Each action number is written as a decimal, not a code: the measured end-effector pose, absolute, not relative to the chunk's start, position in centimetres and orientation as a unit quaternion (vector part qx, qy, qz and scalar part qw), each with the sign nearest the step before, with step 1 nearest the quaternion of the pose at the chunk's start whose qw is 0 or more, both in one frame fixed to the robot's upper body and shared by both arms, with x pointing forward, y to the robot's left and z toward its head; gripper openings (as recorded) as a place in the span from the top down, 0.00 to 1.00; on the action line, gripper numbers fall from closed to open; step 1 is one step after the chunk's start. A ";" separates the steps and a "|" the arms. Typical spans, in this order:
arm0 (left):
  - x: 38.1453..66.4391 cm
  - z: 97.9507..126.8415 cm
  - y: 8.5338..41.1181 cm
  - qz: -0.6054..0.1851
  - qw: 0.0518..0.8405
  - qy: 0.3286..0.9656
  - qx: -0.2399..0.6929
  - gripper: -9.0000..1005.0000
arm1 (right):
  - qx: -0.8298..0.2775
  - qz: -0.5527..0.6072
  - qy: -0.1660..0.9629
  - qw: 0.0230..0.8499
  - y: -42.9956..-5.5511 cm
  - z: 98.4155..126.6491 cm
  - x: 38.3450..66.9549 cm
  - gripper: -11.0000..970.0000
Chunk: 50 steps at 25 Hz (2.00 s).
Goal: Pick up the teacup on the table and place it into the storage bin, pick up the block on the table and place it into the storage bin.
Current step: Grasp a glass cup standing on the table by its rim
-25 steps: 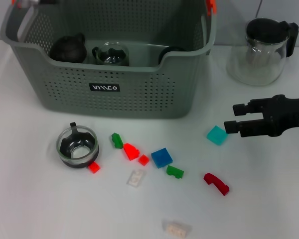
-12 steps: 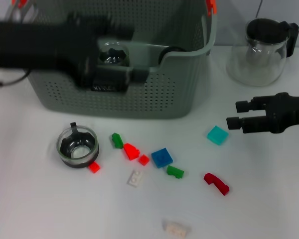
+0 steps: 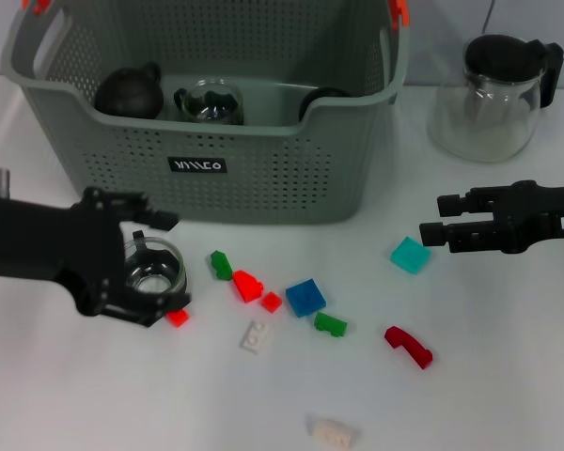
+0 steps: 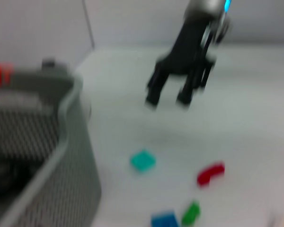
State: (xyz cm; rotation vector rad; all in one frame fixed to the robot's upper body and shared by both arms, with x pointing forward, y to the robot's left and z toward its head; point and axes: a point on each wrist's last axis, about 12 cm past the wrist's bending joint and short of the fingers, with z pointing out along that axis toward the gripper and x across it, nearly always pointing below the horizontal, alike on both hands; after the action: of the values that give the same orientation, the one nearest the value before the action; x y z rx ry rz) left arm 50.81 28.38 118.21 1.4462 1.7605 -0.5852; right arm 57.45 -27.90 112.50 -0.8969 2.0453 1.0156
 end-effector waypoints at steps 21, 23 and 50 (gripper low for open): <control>54.4 114.1 25.3 -0.047 0.221 0.727 0.649 0.13 | -0.314 0.395 0.795 0.338 -28.5 111.5 57.0 0.22; 54.5 113.8 25.0 -0.044 0.216 0.726 0.651 0.13 | -0.313 0.395 0.795 0.338 -28.5 111.5 57.0 0.23; 55.2 111.6 21.4 -0.033 0.119 0.751 0.649 0.13 | -0.319 0.384 0.797 0.341 -28.8 111.5 57.1 0.22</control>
State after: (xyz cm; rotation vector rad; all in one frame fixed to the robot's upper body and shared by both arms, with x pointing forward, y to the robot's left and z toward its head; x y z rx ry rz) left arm 55.18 21.42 111.63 1.8974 2.1938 -0.0968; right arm 57.12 -28.81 111.51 -0.8301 2.0727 1.0003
